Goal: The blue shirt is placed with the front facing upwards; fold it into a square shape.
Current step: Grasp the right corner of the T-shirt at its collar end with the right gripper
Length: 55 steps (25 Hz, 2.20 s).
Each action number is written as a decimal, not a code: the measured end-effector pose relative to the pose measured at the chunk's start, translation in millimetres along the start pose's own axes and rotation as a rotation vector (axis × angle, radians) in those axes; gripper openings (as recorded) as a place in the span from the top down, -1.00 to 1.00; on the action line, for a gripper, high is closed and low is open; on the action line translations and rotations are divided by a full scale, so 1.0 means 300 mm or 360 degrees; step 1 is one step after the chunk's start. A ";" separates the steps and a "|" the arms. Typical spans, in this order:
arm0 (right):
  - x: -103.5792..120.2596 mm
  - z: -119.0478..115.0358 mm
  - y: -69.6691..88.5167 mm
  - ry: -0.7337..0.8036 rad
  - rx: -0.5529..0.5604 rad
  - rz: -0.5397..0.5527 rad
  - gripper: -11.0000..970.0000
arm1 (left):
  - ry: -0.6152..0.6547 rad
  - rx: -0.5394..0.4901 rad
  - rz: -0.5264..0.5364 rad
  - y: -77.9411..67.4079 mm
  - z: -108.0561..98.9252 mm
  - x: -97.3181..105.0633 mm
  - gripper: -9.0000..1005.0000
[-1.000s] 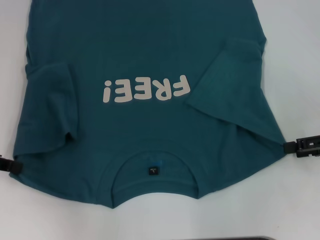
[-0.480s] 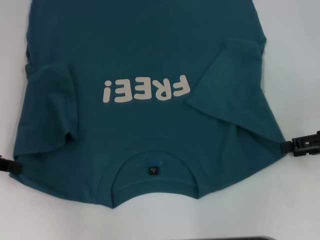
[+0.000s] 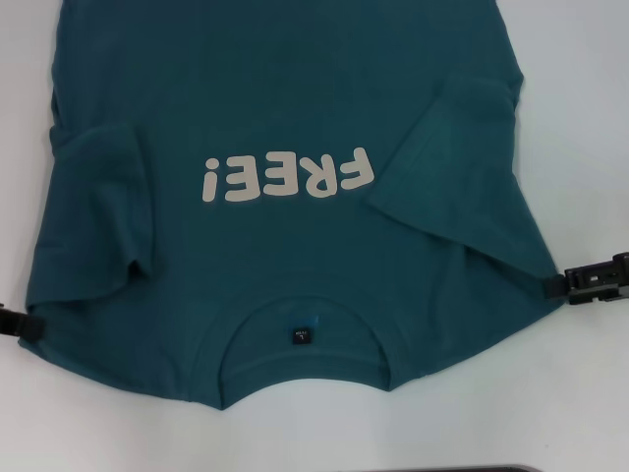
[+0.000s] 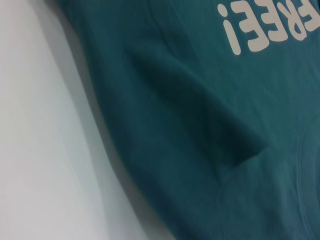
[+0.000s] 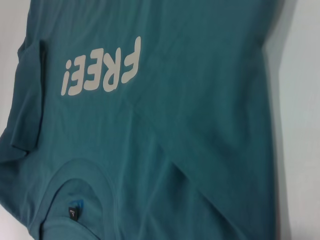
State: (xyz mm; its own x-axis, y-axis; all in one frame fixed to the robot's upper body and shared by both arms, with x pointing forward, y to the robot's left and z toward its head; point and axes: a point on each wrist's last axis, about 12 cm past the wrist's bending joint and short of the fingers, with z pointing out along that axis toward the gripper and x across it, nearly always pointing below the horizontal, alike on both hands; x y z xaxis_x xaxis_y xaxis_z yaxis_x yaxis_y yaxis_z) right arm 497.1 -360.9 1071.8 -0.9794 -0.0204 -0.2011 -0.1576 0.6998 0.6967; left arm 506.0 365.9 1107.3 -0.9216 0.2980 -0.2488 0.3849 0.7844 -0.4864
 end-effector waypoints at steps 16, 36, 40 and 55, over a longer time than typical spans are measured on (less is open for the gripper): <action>-0.024 0.033 0.043 -0.0002 -0.0117 -0.0066 -0.54 | -0.0003 -0.0003 0.0010 -0.001 -0.001 -0.006 0.92; 0.015 0.010 0.001 -0.0007 -0.0059 0.0004 -0.54 | -0.0003 -0.0001 0.0032 -0.007 0.001 -0.026 0.92; 0.009 0.019 0.000 -0.0016 -0.0046 0.0002 -0.52 | -0.0003 -0.0001 0.0034 -0.007 0.001 -0.027 0.92; -0.002 0.036 0.009 0.0004 -0.0044 -0.0024 -0.13 | -0.0002 -0.0005 0.0042 -0.009 0.002 -0.034 0.92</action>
State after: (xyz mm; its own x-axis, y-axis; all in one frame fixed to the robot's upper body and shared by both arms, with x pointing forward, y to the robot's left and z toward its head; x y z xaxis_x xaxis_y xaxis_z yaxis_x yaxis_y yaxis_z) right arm 498.7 -351.2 1066.3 -0.9771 -0.0326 -0.2101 -0.1759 0.6793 0.7125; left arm 514.3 360.4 1110.8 -0.9112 0.3177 -0.2623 0.4087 0.7779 -0.4773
